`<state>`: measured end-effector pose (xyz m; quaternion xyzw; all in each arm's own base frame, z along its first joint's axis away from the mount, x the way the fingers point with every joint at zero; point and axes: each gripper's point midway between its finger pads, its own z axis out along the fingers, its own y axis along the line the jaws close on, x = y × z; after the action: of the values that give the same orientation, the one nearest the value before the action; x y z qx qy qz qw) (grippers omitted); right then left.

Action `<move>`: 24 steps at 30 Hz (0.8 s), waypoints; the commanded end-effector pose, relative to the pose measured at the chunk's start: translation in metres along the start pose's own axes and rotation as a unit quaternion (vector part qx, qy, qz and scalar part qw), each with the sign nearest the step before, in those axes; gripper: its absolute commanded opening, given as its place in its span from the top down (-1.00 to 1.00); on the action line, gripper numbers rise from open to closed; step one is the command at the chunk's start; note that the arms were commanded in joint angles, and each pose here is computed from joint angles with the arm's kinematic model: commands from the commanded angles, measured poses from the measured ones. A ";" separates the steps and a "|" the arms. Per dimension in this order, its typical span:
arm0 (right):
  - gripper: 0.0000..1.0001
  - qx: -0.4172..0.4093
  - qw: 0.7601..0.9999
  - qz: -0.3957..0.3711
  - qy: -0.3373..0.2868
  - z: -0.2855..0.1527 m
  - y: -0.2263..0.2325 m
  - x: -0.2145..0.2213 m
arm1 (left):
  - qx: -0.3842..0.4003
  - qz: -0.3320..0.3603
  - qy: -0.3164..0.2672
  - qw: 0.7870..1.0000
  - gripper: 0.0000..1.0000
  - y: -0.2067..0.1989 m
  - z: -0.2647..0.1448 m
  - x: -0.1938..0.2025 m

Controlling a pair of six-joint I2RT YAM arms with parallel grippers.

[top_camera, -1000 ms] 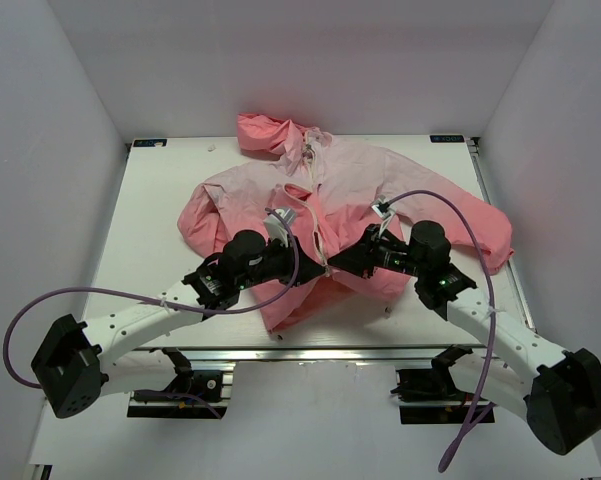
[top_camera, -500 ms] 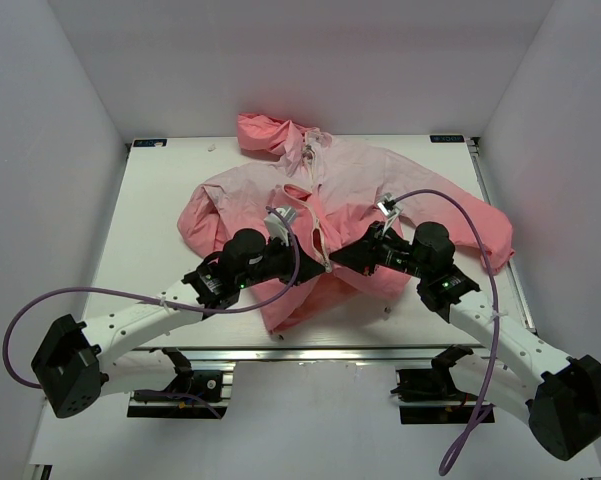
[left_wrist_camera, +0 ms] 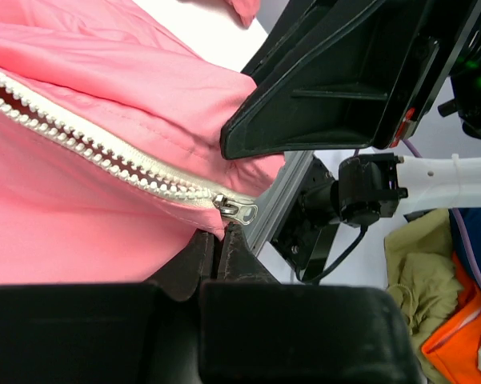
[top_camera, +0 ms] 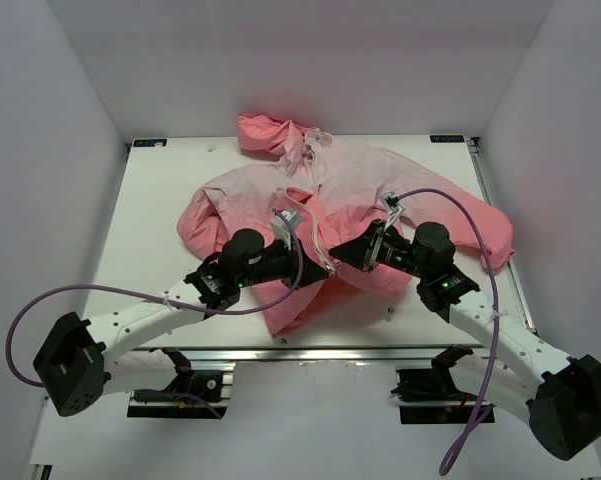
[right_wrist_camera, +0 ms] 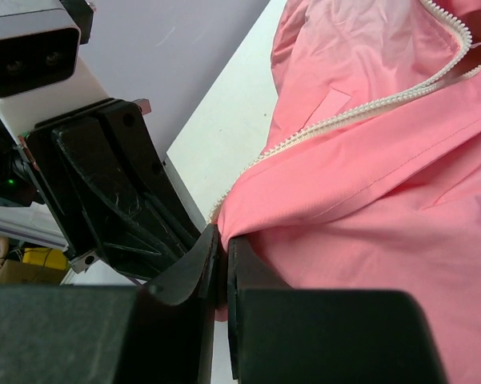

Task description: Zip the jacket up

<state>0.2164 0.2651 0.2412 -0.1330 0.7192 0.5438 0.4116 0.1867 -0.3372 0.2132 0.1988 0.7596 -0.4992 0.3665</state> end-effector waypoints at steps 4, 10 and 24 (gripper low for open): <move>1.00 -0.014 0.992 -0.045 -0.114 -0.002 0.026 -0.073 | 0.039 -0.025 0.107 0.993 1.00 -0.006 -0.008 0.053; 1.00 0.004 0.991 -0.045 -0.126 -0.005 0.018 -0.075 | 0.064 -0.047 0.133 0.988 1.00 -0.011 -0.010 0.067; 1.00 0.095 0.976 -0.058 -0.187 -0.008 -0.030 -0.081 | 0.120 -0.112 0.184 0.969 1.00 -0.034 -0.027 0.087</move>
<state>0.2281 0.2578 0.2256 -0.1059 0.7388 0.5132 0.4238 0.1730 -0.3421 0.2064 0.1915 0.7526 -0.5482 0.3106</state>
